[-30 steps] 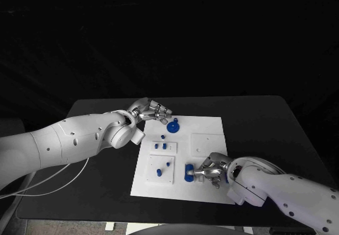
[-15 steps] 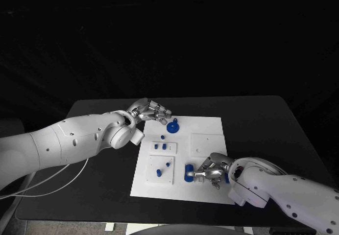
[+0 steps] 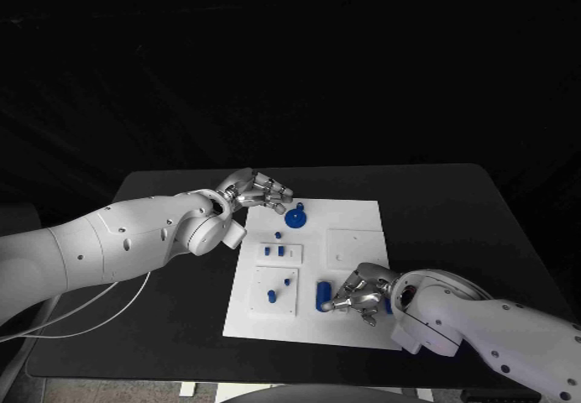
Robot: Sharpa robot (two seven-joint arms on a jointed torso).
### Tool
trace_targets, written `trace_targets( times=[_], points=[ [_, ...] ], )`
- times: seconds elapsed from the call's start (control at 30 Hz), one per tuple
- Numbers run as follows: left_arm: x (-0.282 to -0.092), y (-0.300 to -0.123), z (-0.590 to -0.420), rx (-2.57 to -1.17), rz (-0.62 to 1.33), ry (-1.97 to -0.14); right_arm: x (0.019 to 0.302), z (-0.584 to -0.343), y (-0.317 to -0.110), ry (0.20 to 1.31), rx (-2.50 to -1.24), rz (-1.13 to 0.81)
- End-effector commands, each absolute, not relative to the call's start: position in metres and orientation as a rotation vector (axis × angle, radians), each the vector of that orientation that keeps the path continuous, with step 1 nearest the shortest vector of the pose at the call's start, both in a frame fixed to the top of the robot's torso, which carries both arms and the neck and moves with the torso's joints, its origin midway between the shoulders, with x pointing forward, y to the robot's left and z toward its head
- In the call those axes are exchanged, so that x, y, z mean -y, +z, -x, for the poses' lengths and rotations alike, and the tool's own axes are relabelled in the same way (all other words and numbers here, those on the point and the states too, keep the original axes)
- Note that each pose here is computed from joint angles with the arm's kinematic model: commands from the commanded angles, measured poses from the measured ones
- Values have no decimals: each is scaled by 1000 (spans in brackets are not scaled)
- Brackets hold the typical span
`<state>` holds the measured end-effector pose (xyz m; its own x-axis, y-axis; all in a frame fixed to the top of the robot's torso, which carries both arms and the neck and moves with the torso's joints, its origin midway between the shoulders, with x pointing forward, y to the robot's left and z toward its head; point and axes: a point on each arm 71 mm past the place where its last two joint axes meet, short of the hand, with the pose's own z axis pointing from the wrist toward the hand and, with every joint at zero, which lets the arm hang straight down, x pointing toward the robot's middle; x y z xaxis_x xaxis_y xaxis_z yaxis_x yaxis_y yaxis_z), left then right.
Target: Assemble the parts on the task board
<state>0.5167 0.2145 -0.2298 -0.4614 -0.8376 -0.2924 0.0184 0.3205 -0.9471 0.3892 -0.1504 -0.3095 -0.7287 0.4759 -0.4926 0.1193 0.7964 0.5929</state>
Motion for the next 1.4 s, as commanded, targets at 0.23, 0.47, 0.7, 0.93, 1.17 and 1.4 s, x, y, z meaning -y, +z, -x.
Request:
trace_targets(
  times=[0.23,0.47,0.7,0.93,1.17,1.4],
  points=[
    [-212,-230,-515,-1745,739,-1279,151,-390,-311,653,-2318,-428],
    [-212,-230,-515,-1753,739,-1282,151,-392,-311,609,-2300,-453],
    [-212,-231,-515,-1760,741,-1279,152,-392,-312,594,-2306,-452],
    [-212,-231,-515,-1767,742,-1279,148,-386,-314,604,-2397,-383],
    [-212,-232,-514,-1772,742,-1278,148,-386,-315,608,-2414,-377],
    [-212,-232,-514,-1776,741,-1277,150,-387,-315,618,-2391,-404]
  ],
)
